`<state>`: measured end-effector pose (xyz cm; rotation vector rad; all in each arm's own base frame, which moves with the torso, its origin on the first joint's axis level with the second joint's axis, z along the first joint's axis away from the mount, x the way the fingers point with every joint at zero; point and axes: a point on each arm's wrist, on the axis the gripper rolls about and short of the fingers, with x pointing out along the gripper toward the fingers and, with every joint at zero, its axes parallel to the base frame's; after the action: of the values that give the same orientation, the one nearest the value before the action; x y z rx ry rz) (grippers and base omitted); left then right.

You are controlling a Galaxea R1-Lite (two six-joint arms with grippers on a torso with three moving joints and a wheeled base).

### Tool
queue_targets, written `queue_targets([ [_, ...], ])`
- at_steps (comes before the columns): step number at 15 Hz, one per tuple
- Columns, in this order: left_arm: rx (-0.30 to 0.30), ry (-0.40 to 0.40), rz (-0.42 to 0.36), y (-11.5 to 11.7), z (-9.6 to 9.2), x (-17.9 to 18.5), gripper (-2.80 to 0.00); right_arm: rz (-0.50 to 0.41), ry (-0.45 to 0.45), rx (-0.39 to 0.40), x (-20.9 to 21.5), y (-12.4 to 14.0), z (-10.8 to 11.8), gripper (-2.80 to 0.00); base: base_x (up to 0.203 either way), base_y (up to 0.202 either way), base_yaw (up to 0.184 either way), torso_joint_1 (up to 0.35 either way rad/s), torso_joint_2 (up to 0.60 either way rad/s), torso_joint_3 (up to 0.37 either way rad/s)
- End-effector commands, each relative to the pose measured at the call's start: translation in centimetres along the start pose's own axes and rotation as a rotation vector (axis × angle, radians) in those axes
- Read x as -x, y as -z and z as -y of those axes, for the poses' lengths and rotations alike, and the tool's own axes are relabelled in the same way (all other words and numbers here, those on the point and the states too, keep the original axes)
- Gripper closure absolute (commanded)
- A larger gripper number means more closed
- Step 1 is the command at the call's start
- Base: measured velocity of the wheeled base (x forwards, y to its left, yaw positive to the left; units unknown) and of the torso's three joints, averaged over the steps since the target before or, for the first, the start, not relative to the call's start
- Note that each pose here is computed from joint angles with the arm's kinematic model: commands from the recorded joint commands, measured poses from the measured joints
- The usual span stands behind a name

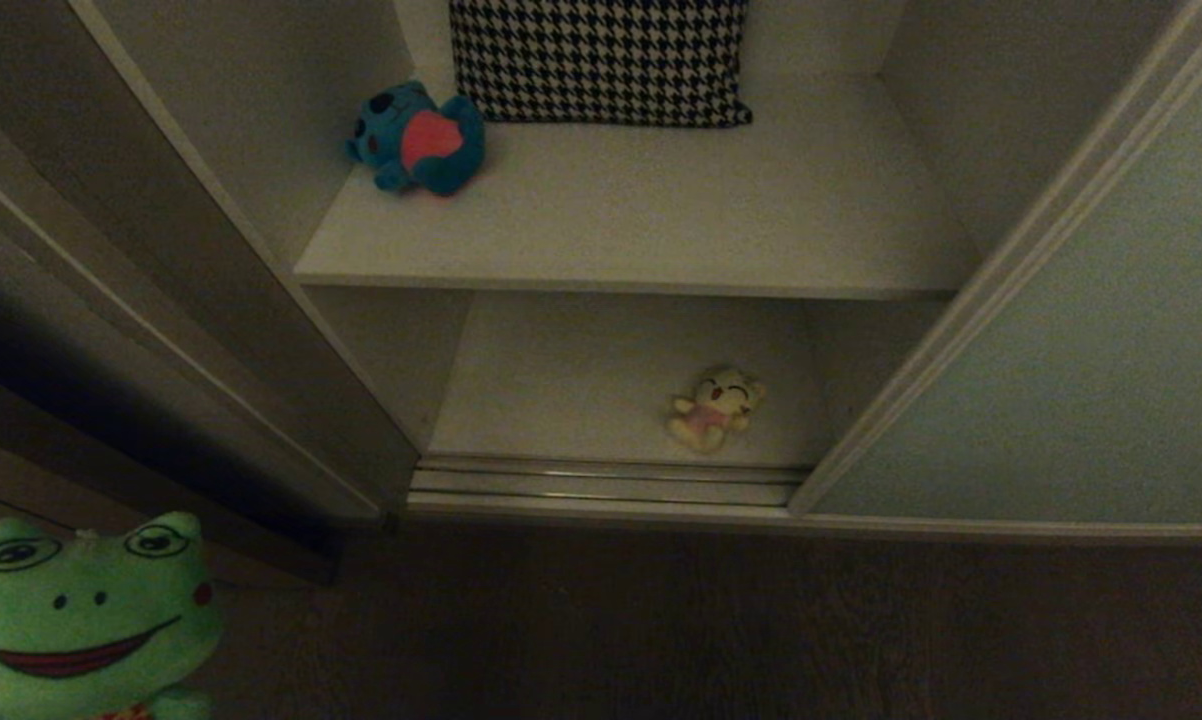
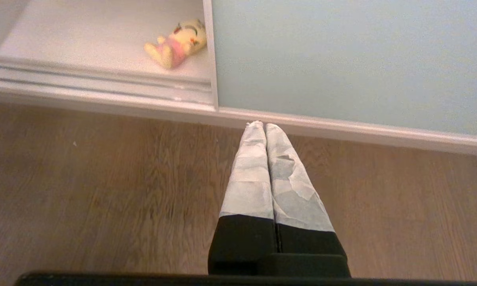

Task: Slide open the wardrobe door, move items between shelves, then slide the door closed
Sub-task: Place the green doll on the higher shelf

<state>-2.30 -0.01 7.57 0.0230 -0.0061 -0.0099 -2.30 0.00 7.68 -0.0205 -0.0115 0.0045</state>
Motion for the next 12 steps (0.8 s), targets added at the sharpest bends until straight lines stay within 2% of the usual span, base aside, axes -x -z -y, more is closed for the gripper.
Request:
queue_targets([
  [1,-0.004,-0.001,-0.005,0.0,0.0,0.0,0.00,0.001,0.000,0.000,0.0,0.0,0.0,0.00,0.000,0.000,0.000,0.007,0.00,0.212],
  [3,0.001,-0.006,-0.008,0.0,0.0,0.0,0.00,0.001,0.000,0.001,0.0,0.0,0.0,0.00,0.000,0.000,0.000,0.002,0.00,0.105],
  [4,-0.013,-0.005,-0.011,0.0,0.0,0.0,0.00,0.001,0.000,0.001,0.0,0.0,0.0,0.00,0.000,0.000,0.000,0.002,0.00,0.039],
  [6,-0.089,0.001,-0.011,0.1,0.0,0.0,0.00,0.001,-0.001,0.001,0.0,0.0,0.0,0.00,0.000,0.000,0.000,0.000,0.00,0.013],
  [8,-0.093,0.003,-0.006,0.0,0.0,0.0,0.00,0.001,0.000,0.001,0.0,0.0,0.0,0.00,0.000,0.000,0.000,0.000,0.00,0.000],
  [9,-0.094,0.002,0.031,-0.8,0.0,0.2,0.00,0.001,0.000,0.000,0.0,0.0,0.0,0.00,0.000,0.000,0.000,0.000,0.00,0.000],
  [11,-0.096,0.027,0.140,-4.4,0.0,1.4,0.00,0.001,0.000,0.001,0.0,0.0,0.0,0.00,0.000,0.000,0.000,0.000,0.00,0.000],
  [12,-0.099,0.059,0.165,-6.2,0.0,2.0,0.00,0.001,-0.001,0.000,0.0,0.0,0.0,0.00,0.000,0.000,0.000,0.000,0.00,0.000],
])
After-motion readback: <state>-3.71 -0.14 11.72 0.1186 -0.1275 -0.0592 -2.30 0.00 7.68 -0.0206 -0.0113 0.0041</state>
